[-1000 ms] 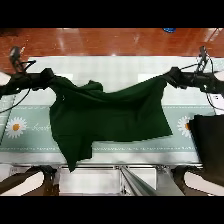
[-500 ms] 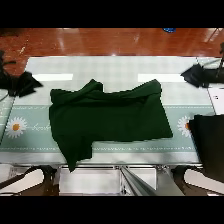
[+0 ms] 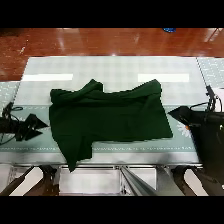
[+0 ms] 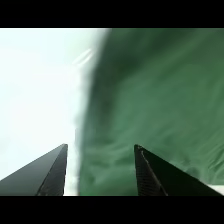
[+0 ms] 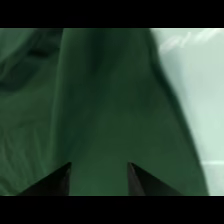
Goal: Fold the shirts.
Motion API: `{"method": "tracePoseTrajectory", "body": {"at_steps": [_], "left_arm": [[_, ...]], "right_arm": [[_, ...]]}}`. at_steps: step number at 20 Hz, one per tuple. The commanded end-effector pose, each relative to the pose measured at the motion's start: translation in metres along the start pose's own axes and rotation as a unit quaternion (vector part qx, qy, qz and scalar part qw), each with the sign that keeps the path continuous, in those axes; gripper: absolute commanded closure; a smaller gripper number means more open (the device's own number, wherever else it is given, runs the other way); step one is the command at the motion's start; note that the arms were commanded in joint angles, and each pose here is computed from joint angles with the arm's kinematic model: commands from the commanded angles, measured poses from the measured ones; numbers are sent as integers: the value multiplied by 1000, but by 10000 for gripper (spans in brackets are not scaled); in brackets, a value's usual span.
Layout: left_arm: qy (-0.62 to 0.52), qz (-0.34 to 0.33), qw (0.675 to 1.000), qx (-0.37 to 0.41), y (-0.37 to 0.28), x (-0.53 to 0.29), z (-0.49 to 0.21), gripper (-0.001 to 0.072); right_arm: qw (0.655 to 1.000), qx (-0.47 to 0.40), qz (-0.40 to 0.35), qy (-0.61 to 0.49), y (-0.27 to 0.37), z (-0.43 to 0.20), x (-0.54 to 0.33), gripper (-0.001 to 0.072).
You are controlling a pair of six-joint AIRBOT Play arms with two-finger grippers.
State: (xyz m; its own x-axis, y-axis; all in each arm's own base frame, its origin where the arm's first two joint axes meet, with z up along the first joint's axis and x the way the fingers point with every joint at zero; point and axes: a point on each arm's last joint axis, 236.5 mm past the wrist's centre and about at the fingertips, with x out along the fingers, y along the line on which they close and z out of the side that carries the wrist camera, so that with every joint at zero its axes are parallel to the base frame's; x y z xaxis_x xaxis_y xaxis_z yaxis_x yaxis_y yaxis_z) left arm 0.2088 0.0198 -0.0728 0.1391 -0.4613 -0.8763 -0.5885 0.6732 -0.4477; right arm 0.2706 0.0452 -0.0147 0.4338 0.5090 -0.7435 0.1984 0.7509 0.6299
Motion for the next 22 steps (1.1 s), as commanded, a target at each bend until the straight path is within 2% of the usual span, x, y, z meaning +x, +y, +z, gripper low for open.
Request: {"method": "tracePoseTrajectory", "body": {"at_steps": [1,6,8,11,12,13,14,16,18,22], "left_arm": [[29,-8,999,-37,15,16,-24,197],[24,-69,996,-46,-1,43,-27,198],[21,-62,997,-38,0,51,-26,198],[25,-54,998,-19,-5,59,-27,201],[31,-52,998,-10,-7,61,-30,290],[36,-50,998,-2,-9,62,-33,577],[41,-50,998,4,-12,63,-35,689],[47,-50,998,12,-15,62,-38,691],[45,-50,998,13,-15,62,-37,691],[42,-49,998,13,-15,62,-36,691]], "right_arm": [[1000,-1,20,2,8,-21,0,304],[999,12,39,-15,17,-12,-1,304],[998,21,60,-20,27,-10,-2,304],[997,28,47,-47,21,4,-3,304],[997,38,29,-58,10,10,-5,304],[996,57,6,-66,-5,13,-8,304],[995,72,-26,-66,-26,12,-13,304],[987,113,-112,-34,-77,-11,-27,304],[973,161,-162,15,-111,-46,-38,304],[966,212,-124,77,-105,-84,-13,304]]}}
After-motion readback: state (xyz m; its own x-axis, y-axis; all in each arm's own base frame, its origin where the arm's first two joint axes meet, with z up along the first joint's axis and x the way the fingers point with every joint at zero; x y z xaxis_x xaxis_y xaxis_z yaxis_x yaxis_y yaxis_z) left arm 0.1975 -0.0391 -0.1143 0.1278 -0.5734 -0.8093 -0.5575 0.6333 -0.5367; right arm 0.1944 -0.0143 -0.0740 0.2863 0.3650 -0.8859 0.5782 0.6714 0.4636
